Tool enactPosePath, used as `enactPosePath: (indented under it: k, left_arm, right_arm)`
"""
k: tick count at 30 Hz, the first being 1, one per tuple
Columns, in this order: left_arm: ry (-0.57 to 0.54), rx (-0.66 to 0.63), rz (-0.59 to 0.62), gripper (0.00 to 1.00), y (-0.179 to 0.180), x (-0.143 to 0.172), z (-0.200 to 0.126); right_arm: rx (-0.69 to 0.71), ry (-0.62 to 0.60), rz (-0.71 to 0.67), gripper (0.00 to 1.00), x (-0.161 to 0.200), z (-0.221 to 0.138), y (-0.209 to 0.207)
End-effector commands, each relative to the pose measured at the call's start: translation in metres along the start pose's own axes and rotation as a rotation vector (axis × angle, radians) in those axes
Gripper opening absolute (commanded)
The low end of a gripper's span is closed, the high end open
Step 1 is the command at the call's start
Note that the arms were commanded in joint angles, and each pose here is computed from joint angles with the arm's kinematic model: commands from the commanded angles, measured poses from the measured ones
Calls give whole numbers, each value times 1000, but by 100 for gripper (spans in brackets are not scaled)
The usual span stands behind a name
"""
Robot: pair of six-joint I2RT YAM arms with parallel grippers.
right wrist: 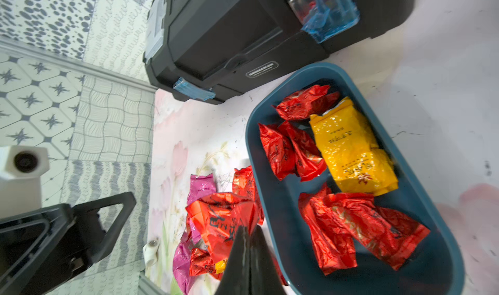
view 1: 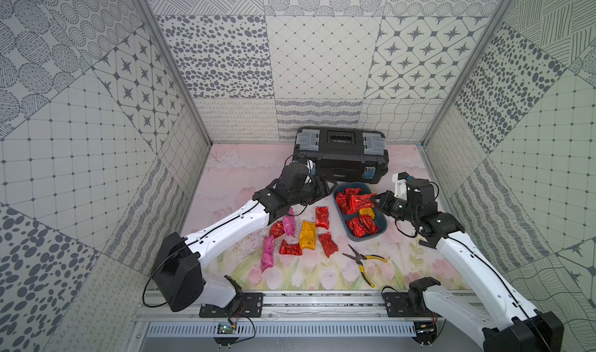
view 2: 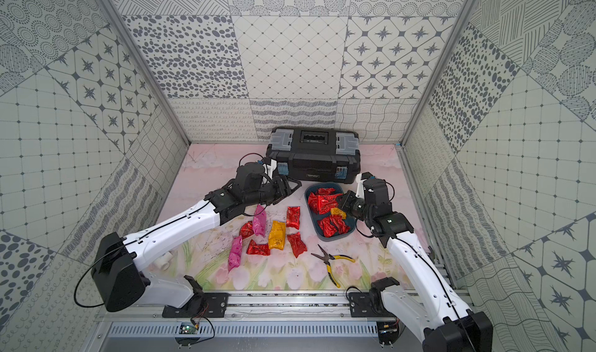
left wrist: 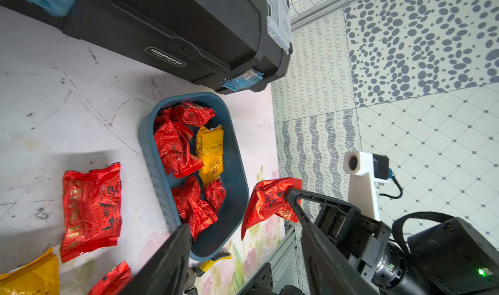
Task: Take the tea bags out of the storage box
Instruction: Pick up the tea bag from the storage box.
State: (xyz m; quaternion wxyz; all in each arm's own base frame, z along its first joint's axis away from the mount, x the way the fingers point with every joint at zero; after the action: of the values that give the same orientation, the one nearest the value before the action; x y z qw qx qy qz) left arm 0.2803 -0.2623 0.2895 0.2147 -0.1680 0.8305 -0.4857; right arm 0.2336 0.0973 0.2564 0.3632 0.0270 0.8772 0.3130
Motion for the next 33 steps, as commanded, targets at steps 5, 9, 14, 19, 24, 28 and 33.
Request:
enactPosePath:
  k: [5, 9, 14, 19, 24, 28, 33]
  left_arm:
    - [110, 156, 22, 76, -27, 18, 17]
    - [148, 119, 0, 80, -21, 23, 30]
    - [176, 88, -41, 79, -13, 26, 41]
    - [178, 106, -41, 57, -16, 26, 43]
    - [172, 110, -37, 34, -16, 25, 43]
    - [163, 107, -36, 17, -16, 24, 42]
    - [138, 85, -40, 6, -12, 23, 39]
  right_arm:
    - [-247, -36, -4, 0, -24, -4, 34]
    - [-291, -46, 0, 0, -29, -3, 40]
    - [-336, -42, 14, 0, -31, 1, 45]
    - [-342, -35, 20, 0, -30, 5, 46]
    - [-331, -20, 23, 0, -27, 11, 45]
    - [-311, -11, 17, 0, -26, 13, 44]
    - [-239, 7, -1, 22, -23, 15, 37]
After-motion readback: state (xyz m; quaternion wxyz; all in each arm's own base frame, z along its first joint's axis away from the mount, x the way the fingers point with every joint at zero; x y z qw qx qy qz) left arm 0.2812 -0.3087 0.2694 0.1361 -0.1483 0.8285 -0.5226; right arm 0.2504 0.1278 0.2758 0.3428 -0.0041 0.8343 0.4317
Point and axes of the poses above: each gripper's point midway between its finger pads, its own z axis out along the fingers, its own y axis along the line the jaws close on, x = y × z, the point moved 8 cm from there along -z, back along the fingers, and after that the axes turned 14 degrees about -z, right-handed, at the moved point
